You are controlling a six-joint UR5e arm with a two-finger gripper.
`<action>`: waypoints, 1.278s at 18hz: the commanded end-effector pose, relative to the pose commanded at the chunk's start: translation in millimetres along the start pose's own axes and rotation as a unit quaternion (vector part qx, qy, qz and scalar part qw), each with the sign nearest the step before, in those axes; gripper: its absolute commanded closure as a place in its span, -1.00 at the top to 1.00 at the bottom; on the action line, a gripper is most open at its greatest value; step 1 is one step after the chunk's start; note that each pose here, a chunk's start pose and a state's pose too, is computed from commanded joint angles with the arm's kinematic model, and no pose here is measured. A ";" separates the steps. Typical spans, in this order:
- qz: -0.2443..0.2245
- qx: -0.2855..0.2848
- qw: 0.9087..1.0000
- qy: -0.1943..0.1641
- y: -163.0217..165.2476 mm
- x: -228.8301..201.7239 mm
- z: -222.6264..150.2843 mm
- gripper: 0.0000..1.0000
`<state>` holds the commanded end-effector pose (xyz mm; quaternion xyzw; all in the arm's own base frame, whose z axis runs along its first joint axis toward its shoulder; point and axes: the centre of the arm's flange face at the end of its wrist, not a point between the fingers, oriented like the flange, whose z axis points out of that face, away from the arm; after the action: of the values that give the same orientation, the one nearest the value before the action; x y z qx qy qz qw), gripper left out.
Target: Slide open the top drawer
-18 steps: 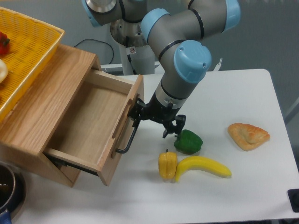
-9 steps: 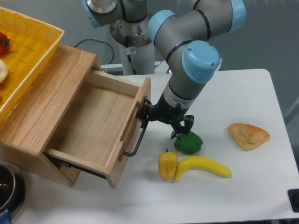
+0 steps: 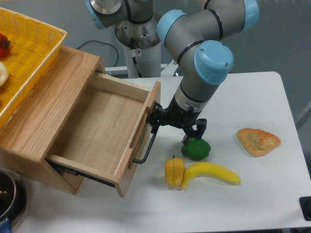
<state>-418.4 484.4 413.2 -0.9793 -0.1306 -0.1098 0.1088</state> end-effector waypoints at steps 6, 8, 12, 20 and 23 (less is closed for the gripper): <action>0.002 0.011 1.000 -0.003 1.7 10.5 -15.3 1.00; 0.001 0.018 1.000 -0.007 1.6 13.1 -23.8 1.00; 0.002 0.031 0.999 -0.018 -1.6 11.0 -40.9 1.00; -0.006 0.063 0.997 -0.053 1.7 -32.7 -54.4 1.00; -0.006 0.078 0.994 -0.071 5.3 -62.1 -52.7 1.00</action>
<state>-485.3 452.2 447.3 -0.9723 -0.1520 -0.0303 0.1749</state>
